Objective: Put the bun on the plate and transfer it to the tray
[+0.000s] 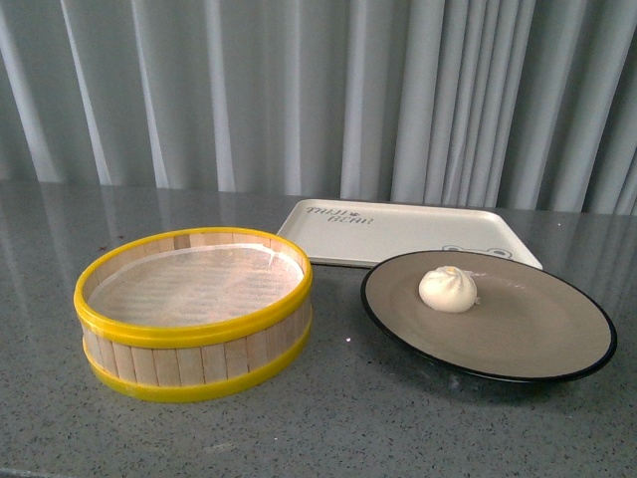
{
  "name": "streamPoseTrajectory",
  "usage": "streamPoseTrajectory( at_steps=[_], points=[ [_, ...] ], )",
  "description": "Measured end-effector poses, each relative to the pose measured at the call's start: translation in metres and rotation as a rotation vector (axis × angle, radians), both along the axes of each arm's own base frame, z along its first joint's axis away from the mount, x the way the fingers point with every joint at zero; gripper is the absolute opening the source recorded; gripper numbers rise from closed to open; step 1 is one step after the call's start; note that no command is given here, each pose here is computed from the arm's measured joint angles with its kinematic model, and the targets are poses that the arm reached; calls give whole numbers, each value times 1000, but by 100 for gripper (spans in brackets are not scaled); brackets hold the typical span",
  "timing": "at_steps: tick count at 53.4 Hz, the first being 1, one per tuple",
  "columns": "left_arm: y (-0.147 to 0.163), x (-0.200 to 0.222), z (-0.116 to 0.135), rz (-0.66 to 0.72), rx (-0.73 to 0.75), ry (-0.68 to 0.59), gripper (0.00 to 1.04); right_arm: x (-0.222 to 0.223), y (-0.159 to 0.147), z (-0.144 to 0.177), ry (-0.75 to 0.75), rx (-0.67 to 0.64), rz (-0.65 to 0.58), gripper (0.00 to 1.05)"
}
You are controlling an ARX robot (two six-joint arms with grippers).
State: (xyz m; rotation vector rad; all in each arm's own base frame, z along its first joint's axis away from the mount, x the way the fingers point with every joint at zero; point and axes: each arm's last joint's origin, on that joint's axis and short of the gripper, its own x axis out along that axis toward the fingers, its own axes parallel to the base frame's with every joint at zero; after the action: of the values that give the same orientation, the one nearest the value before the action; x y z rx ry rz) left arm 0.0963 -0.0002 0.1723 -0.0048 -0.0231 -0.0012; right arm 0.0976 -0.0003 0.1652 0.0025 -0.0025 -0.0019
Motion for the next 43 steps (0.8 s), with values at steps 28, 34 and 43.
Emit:
streamPoseTrajectory(
  at_steps=[28,34,43],
  points=[
    [0,0,0,0,0,0,98,30,-2,32,166,436,-9,96],
    [0,0,0,0,0,0,98,58,-4,42,169,630,-64,96],
    [0,0,0,0,0,0,98,92,5,29,305,792,-103,96]
  ],
)
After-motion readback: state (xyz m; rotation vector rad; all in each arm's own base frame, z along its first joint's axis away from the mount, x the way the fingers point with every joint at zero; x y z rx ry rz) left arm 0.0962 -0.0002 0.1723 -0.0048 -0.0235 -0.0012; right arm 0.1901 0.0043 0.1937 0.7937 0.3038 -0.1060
